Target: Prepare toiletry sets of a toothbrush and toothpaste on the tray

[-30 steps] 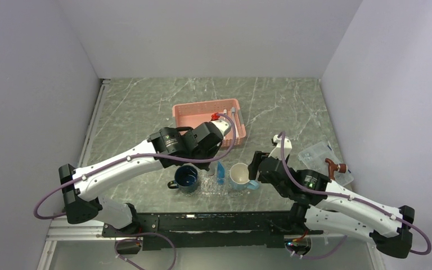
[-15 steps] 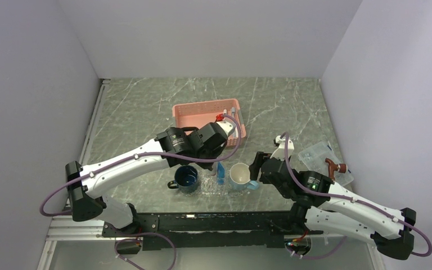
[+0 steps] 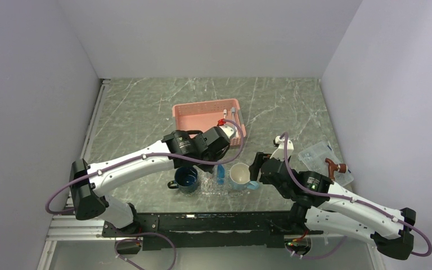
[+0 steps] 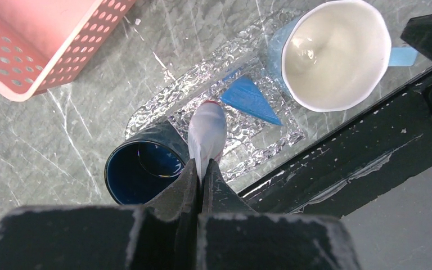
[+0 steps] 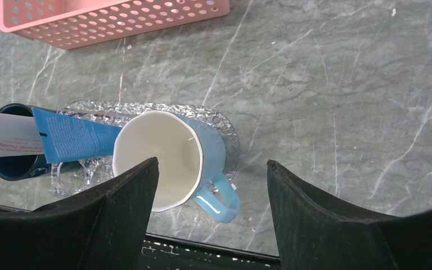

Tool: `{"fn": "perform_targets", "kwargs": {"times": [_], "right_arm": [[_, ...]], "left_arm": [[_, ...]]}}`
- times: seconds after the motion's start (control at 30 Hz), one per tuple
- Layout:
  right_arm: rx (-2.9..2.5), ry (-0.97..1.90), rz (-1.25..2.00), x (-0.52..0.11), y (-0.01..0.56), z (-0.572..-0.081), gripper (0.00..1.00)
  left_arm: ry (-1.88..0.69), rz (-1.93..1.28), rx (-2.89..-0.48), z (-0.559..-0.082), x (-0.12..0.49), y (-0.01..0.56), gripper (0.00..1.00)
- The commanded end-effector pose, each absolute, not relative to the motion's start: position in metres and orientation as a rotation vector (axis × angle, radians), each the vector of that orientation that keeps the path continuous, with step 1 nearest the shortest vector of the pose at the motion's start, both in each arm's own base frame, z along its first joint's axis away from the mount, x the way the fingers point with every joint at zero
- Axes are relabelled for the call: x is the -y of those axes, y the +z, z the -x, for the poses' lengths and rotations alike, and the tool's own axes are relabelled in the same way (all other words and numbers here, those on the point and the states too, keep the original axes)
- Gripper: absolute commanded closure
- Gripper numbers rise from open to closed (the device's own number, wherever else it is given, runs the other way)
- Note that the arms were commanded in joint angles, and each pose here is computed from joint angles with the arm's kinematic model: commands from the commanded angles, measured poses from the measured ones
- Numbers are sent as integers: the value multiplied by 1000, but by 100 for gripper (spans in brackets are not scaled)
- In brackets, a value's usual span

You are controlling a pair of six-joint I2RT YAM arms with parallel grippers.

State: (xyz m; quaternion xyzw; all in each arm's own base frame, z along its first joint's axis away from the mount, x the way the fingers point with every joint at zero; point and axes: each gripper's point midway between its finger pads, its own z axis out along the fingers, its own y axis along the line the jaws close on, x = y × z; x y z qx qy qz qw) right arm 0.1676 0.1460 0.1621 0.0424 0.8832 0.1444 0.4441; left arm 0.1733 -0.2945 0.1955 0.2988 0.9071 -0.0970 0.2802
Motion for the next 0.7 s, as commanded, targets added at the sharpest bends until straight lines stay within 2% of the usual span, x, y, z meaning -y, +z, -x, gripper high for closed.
{"fn": "perform_targets", "kwargs": {"times": [0.0, 0.67], "right_arm": [[-2175, 377, -126, -147, 163, -170, 27], [-2193, 384, -109, -152, 159, -168, 27]], "left_arm": [[-275, -785, -2384, -179, 300, 197, 100], [-237, -818, -2420, -180, 306, 166, 100]]}}
